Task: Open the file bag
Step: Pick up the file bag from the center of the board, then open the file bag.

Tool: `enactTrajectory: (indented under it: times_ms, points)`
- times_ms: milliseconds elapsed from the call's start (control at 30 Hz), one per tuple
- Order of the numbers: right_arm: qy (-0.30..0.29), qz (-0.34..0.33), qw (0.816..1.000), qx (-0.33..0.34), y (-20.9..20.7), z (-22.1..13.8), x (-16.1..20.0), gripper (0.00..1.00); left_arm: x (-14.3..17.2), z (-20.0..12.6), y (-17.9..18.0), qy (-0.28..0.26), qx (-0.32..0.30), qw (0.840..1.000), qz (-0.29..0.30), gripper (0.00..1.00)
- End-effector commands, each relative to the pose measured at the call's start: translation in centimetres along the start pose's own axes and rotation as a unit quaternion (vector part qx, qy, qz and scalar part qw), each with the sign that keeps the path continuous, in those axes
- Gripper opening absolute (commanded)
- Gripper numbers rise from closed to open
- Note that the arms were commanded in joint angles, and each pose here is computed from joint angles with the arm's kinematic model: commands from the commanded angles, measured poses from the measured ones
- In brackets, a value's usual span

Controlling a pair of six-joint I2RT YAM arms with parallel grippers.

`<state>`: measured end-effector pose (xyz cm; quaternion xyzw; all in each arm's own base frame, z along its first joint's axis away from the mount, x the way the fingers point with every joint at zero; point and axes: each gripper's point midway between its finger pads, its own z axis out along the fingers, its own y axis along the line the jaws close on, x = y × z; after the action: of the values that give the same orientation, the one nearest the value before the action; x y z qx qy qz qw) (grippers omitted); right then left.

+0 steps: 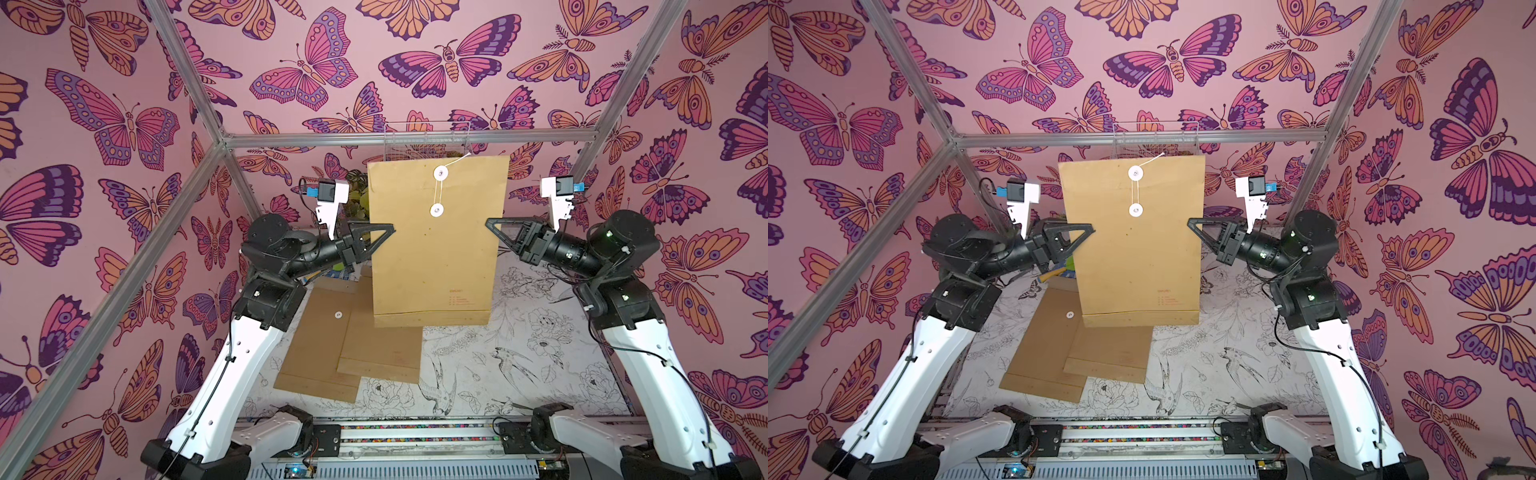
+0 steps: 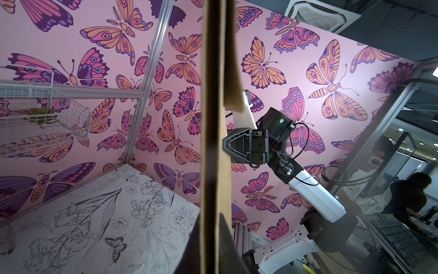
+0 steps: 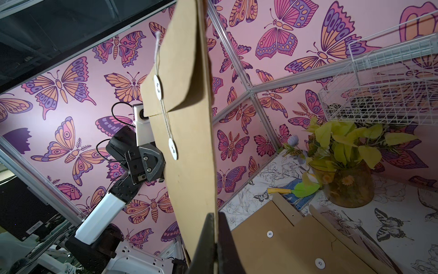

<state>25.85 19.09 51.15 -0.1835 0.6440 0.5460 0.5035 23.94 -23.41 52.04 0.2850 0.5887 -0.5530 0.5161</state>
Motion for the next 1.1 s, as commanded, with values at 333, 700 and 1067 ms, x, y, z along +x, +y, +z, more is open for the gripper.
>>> enactTrajectory:
  times_ms: [333, 700, 1067]
  points:
    - [-0.061, -0.117, 0.957, 0.257, -4.5, -6.3, 0.1, 0.45, 4.4, -1.4, 2.5, 0.101, -0.133, 0.985, 0.033, 0.02]
    - [0.004, 0.027, 0.981, 0.195, -7.1, -2.7, 4.0, 0.41, 9.8, -0.8, 3.3, 0.246, -0.213, 0.938, 0.117, 0.02]
    - [-0.045, 0.24, 0.964, 0.101, -10.5, 0.0, 7.0, 0.4, 12.5, 1.3, 4.1, 0.323, -0.264, 0.885, 0.208, 0.02]
